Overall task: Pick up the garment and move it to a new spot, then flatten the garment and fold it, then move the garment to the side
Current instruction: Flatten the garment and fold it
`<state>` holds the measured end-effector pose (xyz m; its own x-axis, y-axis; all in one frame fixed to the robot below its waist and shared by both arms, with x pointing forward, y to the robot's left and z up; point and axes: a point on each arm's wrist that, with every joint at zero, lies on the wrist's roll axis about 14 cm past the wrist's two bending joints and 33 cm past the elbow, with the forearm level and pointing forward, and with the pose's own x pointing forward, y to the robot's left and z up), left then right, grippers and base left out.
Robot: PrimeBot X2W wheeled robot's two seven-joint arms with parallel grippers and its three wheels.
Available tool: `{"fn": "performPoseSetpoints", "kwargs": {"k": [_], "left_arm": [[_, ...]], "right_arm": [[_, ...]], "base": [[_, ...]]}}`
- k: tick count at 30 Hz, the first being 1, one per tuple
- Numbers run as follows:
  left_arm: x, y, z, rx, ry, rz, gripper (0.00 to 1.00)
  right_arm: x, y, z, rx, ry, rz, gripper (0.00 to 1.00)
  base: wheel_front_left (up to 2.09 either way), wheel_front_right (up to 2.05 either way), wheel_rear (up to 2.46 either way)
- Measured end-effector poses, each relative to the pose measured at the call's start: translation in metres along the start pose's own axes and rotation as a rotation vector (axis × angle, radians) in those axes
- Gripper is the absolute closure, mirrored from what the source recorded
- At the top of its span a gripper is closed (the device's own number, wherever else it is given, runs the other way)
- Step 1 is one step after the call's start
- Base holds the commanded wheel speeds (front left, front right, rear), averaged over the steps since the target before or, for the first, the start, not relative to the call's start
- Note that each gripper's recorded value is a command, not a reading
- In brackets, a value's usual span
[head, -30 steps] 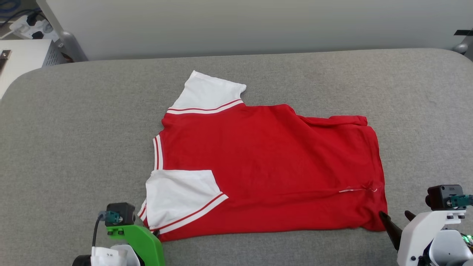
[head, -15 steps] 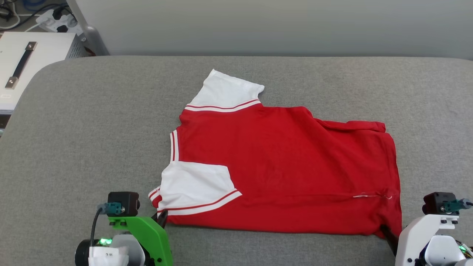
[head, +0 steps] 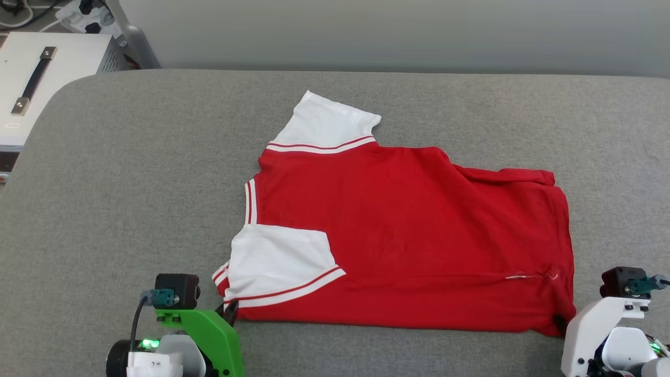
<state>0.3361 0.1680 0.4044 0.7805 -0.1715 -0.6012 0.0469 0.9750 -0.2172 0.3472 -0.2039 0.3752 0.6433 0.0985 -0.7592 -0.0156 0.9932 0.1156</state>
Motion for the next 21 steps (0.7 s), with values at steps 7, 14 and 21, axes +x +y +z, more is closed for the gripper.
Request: {"fn": "performPoseSetpoints", "kwargs": {"k": [7,14,21], "left_arm": [[-0.007,0.000,-0.004,0.018,0.004,0.002,1.00],[-0.020,0.001,-0.017,0.020,0.023,0.003,1.00],[-0.032,0.000,-0.033,0.011,0.055,0.000,1.00]], "right_arm": [[-0.014,-0.011,0.009,0.010,-0.055,-0.026,1.00],[-0.036,-0.013,0.007,0.020,-0.088,-0.027,1.00],[-0.055,-0.019,-0.016,0.041,-0.037,-0.043,1.00]], "base": [[0.00,0.00,0.00],[0.00,0.00,0.00],[0.00,0.00,0.00]]}}
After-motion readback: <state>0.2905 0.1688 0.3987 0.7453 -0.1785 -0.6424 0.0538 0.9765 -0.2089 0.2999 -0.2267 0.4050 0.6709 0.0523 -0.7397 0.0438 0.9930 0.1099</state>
